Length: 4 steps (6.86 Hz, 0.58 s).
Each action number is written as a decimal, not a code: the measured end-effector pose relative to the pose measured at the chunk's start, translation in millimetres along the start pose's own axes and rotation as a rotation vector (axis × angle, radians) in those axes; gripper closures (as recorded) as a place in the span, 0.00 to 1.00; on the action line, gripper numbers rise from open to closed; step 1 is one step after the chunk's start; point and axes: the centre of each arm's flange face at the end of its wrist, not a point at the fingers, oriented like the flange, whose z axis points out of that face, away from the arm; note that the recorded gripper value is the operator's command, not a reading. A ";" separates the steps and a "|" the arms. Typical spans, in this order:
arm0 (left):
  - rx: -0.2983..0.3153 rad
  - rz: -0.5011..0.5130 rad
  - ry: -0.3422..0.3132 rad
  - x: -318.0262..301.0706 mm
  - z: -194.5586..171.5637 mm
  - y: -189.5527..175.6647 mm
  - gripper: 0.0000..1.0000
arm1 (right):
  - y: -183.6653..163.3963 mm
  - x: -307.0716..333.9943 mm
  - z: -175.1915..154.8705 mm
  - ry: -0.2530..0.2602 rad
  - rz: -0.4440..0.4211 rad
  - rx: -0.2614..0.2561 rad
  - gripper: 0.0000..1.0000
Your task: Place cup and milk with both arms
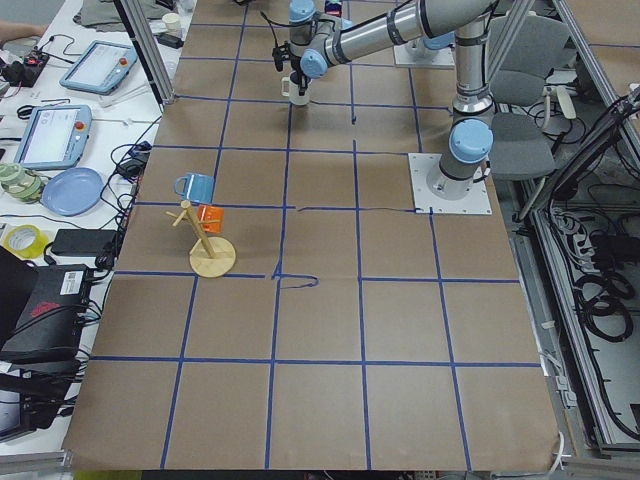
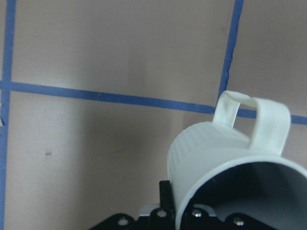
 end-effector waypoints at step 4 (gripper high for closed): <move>-0.006 0.007 -0.006 0.6 6.7 -0.8 0.00 | -1.9 3.7 2.8 -0.005 -0.004 -0.009 0.00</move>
